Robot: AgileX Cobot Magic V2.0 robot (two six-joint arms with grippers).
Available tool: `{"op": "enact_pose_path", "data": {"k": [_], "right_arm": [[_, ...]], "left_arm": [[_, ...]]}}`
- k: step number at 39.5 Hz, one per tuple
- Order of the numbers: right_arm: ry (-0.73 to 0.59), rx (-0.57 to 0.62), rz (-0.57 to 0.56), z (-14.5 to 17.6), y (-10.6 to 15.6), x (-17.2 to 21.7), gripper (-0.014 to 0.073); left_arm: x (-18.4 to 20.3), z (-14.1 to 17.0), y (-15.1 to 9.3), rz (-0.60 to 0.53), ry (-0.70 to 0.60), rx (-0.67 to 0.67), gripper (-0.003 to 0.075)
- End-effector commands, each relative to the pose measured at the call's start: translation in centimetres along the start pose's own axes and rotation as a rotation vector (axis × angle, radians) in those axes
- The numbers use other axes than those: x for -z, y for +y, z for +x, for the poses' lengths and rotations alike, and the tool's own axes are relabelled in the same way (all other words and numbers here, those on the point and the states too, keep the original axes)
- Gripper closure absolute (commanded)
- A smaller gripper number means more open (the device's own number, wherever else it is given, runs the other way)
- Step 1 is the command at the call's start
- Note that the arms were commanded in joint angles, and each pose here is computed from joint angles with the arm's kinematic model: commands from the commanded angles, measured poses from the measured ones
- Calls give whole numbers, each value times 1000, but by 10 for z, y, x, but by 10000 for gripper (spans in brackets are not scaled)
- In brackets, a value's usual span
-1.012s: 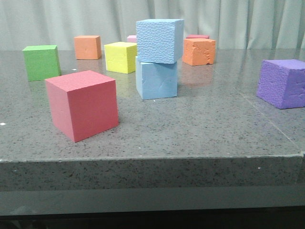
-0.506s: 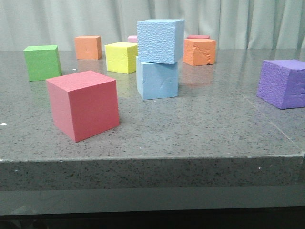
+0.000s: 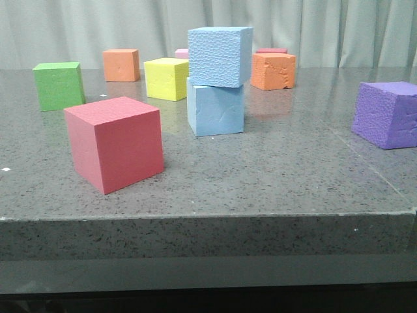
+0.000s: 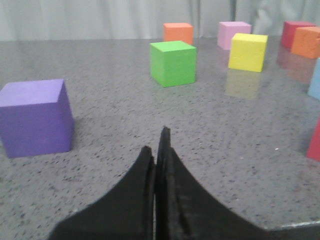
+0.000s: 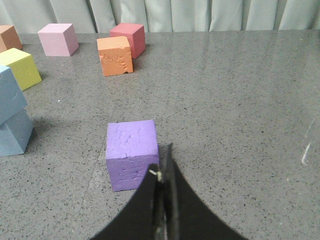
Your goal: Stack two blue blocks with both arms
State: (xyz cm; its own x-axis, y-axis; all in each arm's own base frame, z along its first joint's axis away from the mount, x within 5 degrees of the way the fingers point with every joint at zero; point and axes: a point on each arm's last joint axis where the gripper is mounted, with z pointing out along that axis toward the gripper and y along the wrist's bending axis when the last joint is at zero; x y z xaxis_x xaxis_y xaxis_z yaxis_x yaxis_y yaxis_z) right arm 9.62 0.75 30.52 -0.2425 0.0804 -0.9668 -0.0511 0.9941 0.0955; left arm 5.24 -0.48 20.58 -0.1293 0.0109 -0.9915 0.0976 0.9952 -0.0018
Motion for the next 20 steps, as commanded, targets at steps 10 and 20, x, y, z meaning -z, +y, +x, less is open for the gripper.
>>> {"op": "enact_pose_path", "data": {"k": [10, 20], "right_arm": [[-105, 24, -8, -15, 1, 2, 662], [-105, 24, -8, -15, 1, 2, 662]], "left_arm": [[-2, 3, 7, -134, -121, 16, 741], [-2, 4, 8, -144, -123, 17, 741]]}}
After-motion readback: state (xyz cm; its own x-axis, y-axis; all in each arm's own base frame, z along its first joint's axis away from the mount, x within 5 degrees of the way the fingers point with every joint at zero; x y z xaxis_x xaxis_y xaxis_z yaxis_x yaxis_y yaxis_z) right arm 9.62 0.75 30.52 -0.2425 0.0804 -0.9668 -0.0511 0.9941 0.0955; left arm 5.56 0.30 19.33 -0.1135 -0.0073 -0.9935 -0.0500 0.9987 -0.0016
